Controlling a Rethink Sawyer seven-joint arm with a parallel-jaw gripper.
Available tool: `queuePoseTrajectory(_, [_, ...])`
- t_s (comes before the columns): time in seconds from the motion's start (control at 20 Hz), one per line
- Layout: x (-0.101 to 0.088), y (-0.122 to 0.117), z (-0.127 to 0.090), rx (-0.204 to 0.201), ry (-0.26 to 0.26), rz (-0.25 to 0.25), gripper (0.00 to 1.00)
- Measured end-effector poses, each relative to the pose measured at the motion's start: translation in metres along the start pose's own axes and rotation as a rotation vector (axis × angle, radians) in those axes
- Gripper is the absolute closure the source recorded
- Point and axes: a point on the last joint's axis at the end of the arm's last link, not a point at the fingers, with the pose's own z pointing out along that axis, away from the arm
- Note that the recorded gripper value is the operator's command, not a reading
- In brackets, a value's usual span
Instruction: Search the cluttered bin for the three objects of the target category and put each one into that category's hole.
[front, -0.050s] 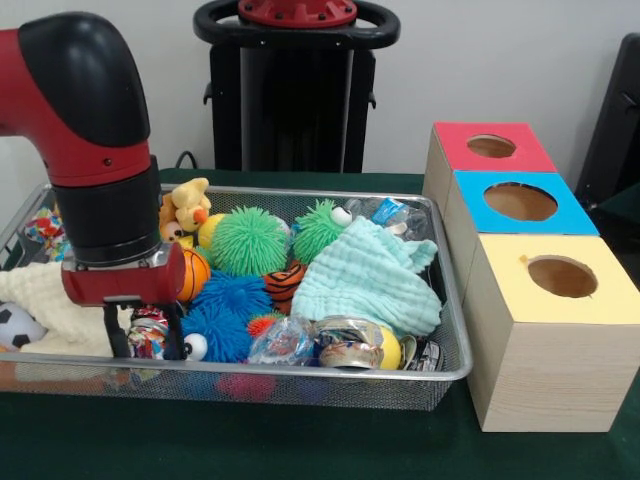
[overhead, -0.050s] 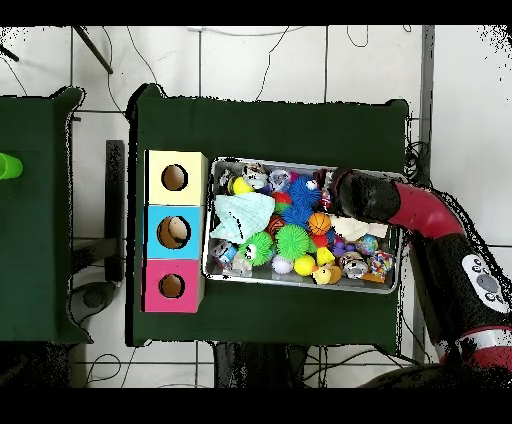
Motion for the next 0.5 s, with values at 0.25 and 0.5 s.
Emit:
queuePoseTrajectory(0.25, [0.01,0.007,0.007,-0.013,0.01,-0.003,0.0])
queuePoseTrajectory(0.5, [0.018,0.013,0.009,-0.023,0.018,-0.008,0.0])
